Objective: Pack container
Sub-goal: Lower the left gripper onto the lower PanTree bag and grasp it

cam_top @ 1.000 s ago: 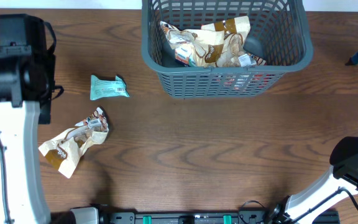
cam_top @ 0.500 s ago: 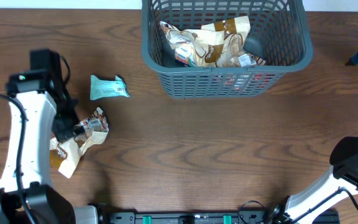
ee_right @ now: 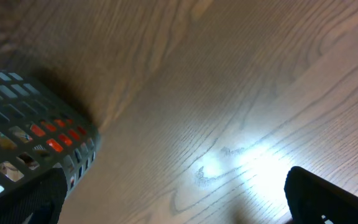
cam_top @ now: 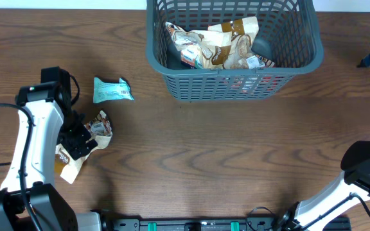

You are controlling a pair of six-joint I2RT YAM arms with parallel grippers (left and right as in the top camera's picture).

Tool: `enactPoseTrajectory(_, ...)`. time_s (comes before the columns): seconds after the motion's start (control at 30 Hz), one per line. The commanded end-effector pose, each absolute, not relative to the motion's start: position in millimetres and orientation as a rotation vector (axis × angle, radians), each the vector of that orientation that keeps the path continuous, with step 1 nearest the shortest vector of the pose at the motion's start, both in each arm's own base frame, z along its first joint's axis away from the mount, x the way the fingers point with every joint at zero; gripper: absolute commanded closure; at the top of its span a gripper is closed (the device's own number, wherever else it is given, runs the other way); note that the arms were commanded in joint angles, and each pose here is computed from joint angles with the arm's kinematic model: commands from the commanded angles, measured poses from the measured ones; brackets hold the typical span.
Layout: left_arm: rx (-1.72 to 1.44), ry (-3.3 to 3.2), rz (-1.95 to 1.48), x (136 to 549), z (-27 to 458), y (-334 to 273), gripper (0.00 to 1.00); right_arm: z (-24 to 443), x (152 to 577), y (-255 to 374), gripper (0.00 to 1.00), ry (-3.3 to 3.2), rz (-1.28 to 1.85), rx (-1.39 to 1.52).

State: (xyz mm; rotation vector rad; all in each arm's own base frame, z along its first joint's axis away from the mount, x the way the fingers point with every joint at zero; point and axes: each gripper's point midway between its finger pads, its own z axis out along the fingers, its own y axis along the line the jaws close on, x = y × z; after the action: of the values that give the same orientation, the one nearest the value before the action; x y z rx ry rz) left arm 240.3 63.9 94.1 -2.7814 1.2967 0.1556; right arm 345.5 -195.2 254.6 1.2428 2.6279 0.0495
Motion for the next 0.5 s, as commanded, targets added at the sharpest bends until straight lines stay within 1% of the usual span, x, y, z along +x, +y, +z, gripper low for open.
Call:
enactPoseTrajectory(0.0,-2.850,1.178,0.257,217,76,70,0.02,250,345,-196,0.01,2.646,0.050,1.238)
enactPoseTrajectory(0.07,-2.888,1.181,0.266,207,62,67,0.02,250,345,-196,0.01,2.646,0.050,1.238)
enactPoseTrajectory(0.27,-2.862,1.239,0.240,201,34,69,0.02,250,345,-196,0.01,2.646,0.050,1.238)
enactPoseTrajectory(0.47,-2.788,1.312,0.156,208,12,72,0.02,250,345,-196,0.01,2.646,0.050,1.238)
